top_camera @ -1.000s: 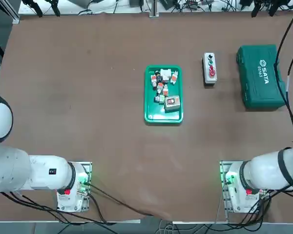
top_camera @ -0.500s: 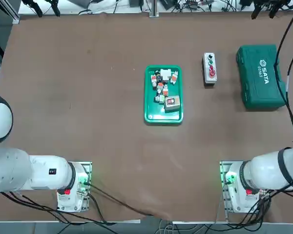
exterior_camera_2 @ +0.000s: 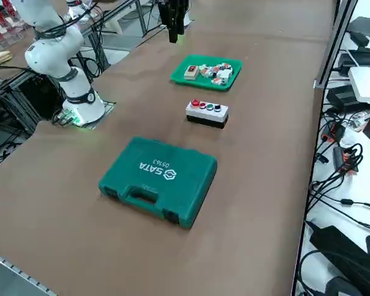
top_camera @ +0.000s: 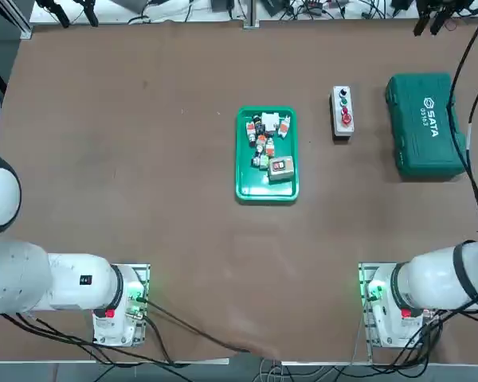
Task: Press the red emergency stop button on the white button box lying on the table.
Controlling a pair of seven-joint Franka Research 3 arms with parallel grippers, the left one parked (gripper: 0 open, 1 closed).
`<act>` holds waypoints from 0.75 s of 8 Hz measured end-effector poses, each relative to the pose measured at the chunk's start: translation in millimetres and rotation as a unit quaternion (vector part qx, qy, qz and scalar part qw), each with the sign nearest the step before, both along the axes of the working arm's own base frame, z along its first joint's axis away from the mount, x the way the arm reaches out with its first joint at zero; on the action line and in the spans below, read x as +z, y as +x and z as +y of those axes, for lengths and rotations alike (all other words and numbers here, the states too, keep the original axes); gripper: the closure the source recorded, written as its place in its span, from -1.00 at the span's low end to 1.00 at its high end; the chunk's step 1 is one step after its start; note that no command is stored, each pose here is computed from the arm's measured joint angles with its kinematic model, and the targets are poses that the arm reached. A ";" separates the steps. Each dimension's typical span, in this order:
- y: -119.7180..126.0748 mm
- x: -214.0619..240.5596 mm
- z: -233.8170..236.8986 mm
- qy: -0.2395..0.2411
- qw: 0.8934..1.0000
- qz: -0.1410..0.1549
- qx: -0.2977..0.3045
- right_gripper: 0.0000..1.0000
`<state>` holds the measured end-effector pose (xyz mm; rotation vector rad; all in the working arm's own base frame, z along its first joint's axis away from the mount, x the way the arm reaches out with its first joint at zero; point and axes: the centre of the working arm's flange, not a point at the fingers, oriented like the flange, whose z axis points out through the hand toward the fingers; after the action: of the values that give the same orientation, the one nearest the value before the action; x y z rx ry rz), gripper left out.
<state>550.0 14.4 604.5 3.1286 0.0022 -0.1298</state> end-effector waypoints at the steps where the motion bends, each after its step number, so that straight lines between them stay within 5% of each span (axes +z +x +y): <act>1: 1.1 -3.2 -0.4 -0.001 1.000 0.004 0.001 0.74; 2: 3.8 -10.2 -0.9 -0.003 1.000 0.012 0.001 0.96; 6: 9.2 -38.9 -1.9 -0.001 0.999 0.050 0.000 0.96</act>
<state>559.2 12.4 565.6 3.1171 0.0034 -0.2856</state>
